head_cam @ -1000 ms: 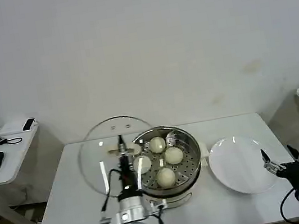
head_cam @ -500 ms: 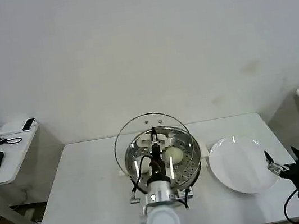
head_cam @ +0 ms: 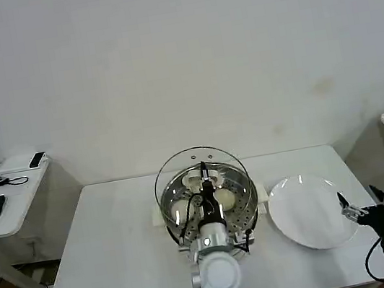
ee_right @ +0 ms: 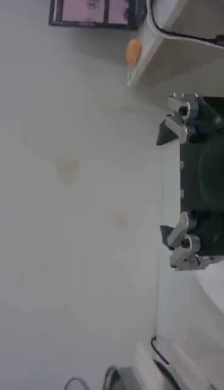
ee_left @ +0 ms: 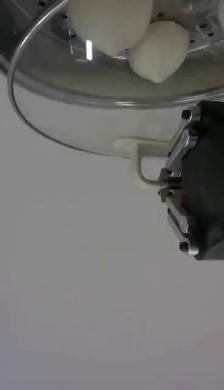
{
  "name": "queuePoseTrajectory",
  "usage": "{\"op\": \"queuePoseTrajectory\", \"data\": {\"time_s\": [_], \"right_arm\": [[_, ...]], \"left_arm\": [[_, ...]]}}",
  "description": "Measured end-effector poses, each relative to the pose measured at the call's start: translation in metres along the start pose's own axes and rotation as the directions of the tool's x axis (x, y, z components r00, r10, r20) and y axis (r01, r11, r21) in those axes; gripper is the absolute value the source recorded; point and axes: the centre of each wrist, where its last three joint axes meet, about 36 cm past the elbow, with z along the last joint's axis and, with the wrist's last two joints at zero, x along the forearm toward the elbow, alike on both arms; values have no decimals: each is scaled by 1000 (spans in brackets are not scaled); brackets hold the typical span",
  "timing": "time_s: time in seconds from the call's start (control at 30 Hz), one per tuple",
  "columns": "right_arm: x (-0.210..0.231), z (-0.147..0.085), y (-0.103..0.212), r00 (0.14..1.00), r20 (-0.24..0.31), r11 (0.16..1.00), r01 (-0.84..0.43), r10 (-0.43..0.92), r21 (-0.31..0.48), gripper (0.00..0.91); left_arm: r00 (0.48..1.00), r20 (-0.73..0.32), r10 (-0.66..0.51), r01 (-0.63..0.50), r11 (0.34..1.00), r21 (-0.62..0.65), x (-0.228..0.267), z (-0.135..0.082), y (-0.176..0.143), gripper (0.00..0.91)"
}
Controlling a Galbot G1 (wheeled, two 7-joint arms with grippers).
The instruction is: Take steamed baozi put them in steamer then cover it.
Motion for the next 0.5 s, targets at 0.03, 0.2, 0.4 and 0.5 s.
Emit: {"op": "queuePoseTrajectory", "data": {"time_s": [0.03, 0.2, 0.4, 0.5], "right_arm": [[-1, 0, 0, 1000, -5, 1000, 4, -4, 5, 907], [-9, 2, -1, 1000, -21, 999, 21, -20, 31, 907], [-15, 3, 0, 999, -35, 998, 30, -28, 51, 907], [-18, 4, 0, 999, -38, 998, 33, -30, 58, 907]], "left_arm": [[1000, -4, 8, -8, 1000, -3, -1, 0, -1, 0], [999, -15, 46, -47, 999, -6, -3, -2, -5, 0], [995, -22, 95, -95, 995, 3, 1, -2, -6, 0], [994, -17, 112, -112, 994, 14, 5, -4, -2, 0]]}}
